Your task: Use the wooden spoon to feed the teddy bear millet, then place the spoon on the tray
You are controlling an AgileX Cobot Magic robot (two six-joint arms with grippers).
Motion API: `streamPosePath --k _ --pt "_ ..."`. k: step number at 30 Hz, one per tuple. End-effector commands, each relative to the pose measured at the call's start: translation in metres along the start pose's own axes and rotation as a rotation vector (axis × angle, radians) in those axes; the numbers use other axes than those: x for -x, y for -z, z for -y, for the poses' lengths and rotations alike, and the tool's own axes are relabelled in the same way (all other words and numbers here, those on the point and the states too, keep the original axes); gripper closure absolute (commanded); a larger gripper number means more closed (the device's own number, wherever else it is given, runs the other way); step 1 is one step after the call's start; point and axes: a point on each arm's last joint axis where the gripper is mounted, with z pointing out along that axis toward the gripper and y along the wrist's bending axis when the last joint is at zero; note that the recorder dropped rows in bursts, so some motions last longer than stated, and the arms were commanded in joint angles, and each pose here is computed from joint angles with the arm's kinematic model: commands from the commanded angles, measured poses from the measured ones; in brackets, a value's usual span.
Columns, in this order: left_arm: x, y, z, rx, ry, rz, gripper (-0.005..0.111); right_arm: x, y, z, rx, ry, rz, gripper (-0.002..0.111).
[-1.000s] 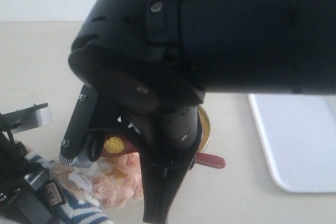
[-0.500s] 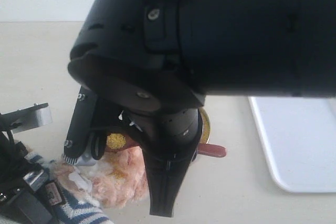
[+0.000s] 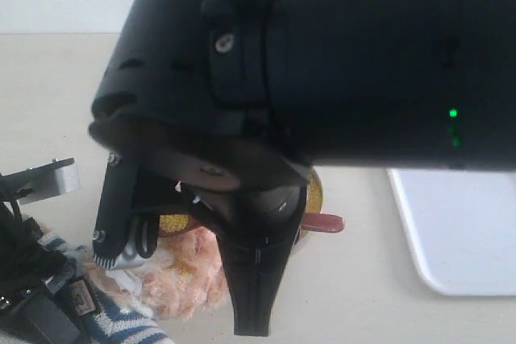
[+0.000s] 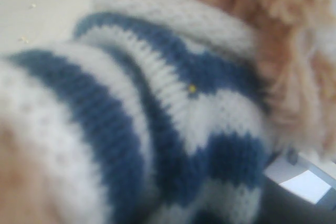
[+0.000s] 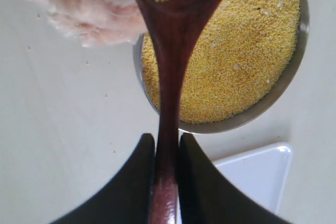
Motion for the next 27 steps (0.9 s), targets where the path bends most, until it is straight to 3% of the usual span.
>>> streamPosePath --k 1,27 --pt "0.0006 0.0008 0.0029 -0.019 -0.008 0.003 0.103 0.0024 0.0046 -0.0054 -0.031 0.044 0.009 0.109" --pt "0.0006 0.0008 0.0029 -0.019 -0.008 0.003 0.103 0.0009 0.0099 -0.0009 -0.064 0.023 0.021 0.109"
